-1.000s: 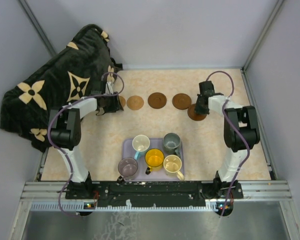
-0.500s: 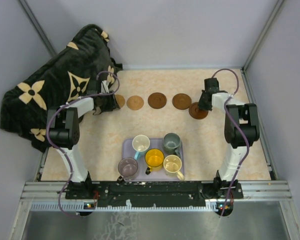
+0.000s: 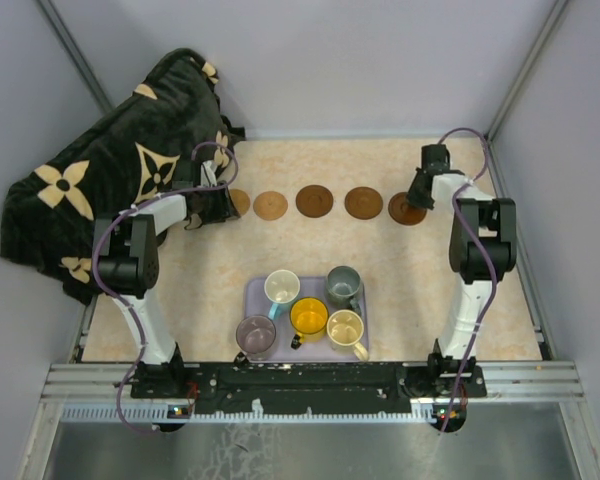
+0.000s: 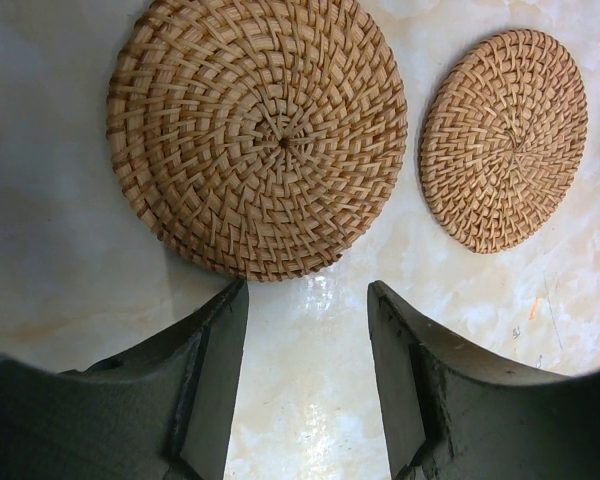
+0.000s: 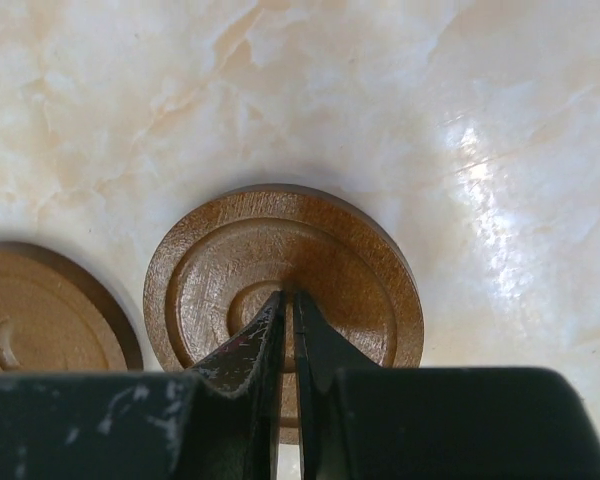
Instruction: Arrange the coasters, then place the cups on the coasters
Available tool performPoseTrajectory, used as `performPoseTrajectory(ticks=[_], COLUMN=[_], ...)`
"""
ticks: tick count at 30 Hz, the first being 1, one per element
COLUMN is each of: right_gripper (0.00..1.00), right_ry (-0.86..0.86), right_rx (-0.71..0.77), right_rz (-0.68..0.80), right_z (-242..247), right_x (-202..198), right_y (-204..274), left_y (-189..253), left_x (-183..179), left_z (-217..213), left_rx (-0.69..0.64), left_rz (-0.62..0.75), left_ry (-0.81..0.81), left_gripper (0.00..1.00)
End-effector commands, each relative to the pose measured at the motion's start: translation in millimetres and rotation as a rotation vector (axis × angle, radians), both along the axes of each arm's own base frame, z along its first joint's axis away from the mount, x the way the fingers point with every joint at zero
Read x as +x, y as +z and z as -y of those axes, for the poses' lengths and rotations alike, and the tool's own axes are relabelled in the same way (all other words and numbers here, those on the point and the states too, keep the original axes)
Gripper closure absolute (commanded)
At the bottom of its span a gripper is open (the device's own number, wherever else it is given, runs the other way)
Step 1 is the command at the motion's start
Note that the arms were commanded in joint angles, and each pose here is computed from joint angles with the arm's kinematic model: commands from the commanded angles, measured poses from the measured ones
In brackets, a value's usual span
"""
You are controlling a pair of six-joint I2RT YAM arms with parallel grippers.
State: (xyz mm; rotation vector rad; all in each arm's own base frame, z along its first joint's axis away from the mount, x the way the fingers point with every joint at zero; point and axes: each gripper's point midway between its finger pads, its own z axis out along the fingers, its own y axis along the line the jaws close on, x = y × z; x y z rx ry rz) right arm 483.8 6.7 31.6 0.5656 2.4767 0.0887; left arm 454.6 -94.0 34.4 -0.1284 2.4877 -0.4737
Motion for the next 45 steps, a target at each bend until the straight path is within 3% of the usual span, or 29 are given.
performPoseTrajectory(ticks=[1, 18, 31, 38, 45], right_gripper=[0.91, 0.91, 0.88, 0.87, 0.87], right_ry=[-0.061, -0.021, 0.096, 0.111, 0.128], right_rx=[-0.058, 0.008, 0.033, 0.037, 0.049], right_rz=[-0.076, -0.022, 0.203, 0.317, 0.406], right_z=[30.2, 24.3, -0.9, -8.2, -17.6], right_x=[-8.1, 9.7, 14.3, -8.7, -66.8], right_y=[-20.0, -11.7, 89.1, 145.3, 182.3], left_y=[-19.8, -16.2, 36.9, 74.4, 60.1], left_x=[-10.4, -11.5, -12.4, -23.9, -38.0], left_z=[-3.5, 0.1, 7.7, 25.9, 55.8], left_rx=[0.003, -0.009, -0.054, -0.107, -0.093], left_rz=[-0.073, -0.059, 0.056, 0.133, 0.095], left_ry=[0.003, -0.022, -0.048, -0.095, -0.169], left_gripper=[0.42, 0.4, 0.38, 0.38, 0.39])
